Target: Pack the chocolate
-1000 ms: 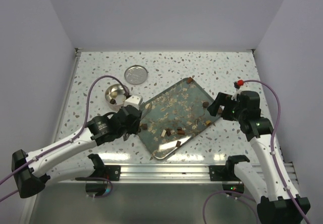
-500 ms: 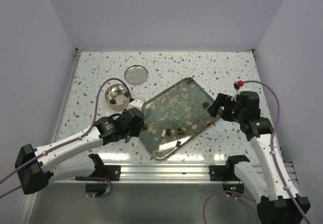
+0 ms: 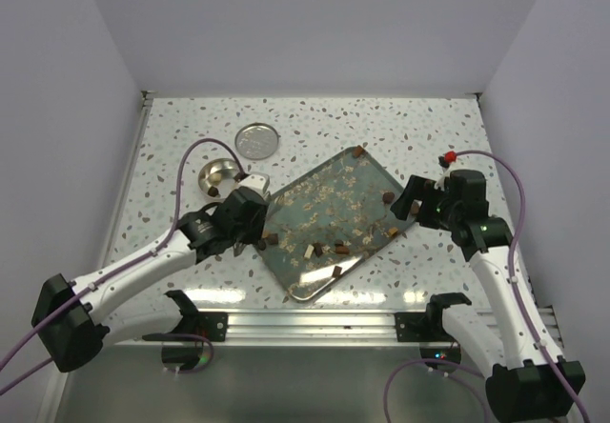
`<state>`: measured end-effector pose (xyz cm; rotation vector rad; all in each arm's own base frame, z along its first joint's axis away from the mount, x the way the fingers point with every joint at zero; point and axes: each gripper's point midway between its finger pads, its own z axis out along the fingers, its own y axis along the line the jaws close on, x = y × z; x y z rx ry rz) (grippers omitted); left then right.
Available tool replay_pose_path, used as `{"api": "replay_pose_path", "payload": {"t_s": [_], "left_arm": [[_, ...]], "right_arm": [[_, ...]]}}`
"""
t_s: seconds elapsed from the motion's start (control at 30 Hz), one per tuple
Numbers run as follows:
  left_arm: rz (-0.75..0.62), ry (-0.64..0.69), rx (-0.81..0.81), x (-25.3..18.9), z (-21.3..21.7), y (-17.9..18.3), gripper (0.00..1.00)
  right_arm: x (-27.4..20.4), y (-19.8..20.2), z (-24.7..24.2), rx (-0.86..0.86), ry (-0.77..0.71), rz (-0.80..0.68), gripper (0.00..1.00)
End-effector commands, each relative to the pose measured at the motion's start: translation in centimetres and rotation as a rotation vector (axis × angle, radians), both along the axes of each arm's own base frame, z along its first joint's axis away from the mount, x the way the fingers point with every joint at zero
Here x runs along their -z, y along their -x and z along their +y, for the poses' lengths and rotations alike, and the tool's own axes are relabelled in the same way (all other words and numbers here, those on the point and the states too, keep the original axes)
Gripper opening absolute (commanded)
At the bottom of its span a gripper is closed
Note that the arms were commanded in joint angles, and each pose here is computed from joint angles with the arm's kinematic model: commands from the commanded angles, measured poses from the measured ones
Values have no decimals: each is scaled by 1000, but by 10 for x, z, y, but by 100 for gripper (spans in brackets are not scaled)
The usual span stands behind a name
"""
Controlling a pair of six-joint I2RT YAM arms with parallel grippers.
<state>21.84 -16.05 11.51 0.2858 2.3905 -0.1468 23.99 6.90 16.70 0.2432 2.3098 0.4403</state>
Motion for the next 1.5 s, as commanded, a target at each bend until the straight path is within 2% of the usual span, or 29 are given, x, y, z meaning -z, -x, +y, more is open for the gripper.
{"api": "replay_pose_path", "payload": {"t_s": [0.0,0.4,0.9,1.47], "left_arm": [[-58,43,59,-16,-16,-14,46],[-43,50,106,-9,-26,-16,45],[-36,-35,73,-4,-17,-23,45],[-23,-130,95,-3,-27,-24,43]], "right_arm": [[-21,-14,0,19,-6,-65,97],[-19,-17,0,15,-3,-57,97],[-18,-18,3,-4,-3,-58,97],[-14,-18,4,-42,13,-56,98]]}}
